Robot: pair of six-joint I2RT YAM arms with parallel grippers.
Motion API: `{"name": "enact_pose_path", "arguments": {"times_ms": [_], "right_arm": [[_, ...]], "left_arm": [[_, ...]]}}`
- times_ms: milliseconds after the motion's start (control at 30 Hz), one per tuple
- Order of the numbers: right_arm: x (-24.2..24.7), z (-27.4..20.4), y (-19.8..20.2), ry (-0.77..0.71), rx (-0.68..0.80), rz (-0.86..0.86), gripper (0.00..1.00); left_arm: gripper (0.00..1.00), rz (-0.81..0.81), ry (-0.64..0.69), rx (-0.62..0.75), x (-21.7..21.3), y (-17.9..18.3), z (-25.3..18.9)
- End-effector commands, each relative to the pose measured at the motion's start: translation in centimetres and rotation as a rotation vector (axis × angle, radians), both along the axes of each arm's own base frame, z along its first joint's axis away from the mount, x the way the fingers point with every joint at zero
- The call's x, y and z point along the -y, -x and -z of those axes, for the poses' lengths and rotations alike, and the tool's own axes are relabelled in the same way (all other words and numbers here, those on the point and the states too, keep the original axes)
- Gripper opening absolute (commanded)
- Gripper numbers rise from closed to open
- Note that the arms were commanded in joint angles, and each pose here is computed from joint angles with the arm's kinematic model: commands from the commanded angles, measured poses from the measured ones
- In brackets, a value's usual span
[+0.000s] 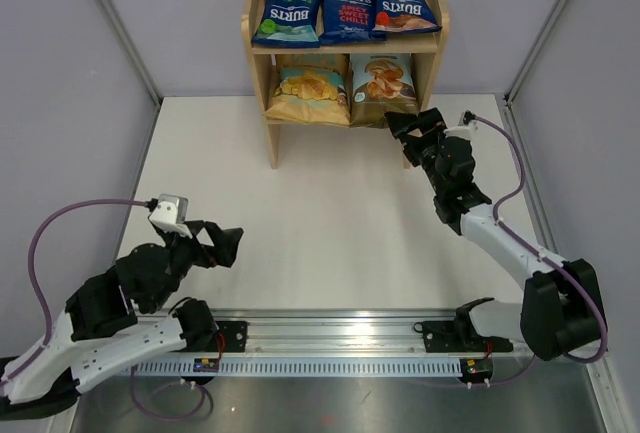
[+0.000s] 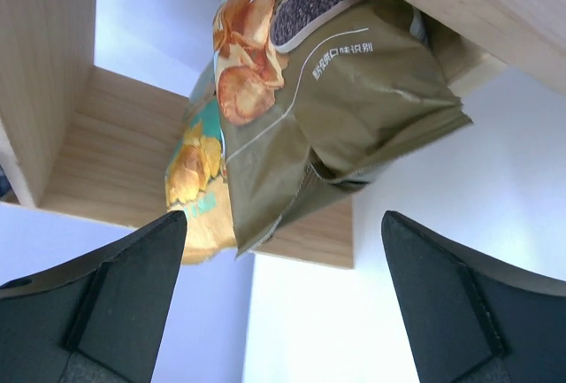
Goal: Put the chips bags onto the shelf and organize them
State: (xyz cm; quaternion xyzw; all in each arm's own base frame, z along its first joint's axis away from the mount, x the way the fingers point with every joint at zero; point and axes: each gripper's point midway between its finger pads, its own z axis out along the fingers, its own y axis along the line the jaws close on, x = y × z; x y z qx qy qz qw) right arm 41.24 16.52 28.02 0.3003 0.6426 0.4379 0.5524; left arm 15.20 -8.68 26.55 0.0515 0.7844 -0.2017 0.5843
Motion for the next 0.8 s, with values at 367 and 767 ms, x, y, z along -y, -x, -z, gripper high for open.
{"name": "enact_pose_path", "arguments": {"times_ms": [367,767], "right_arm": [[5.1,0.7,7.6,0.610,-0.120,-0.053,0.99],[10.2,-1.6,14.0,0.938,-0.193,-0.042,0.99]], "left_arm": [[0.99,-0.238,-0.088,-0.141,-3.1,-6.8,2.5],[0.99,-0.364,-0.070,-0.130,-6.5,-7.6,3.1]]}}
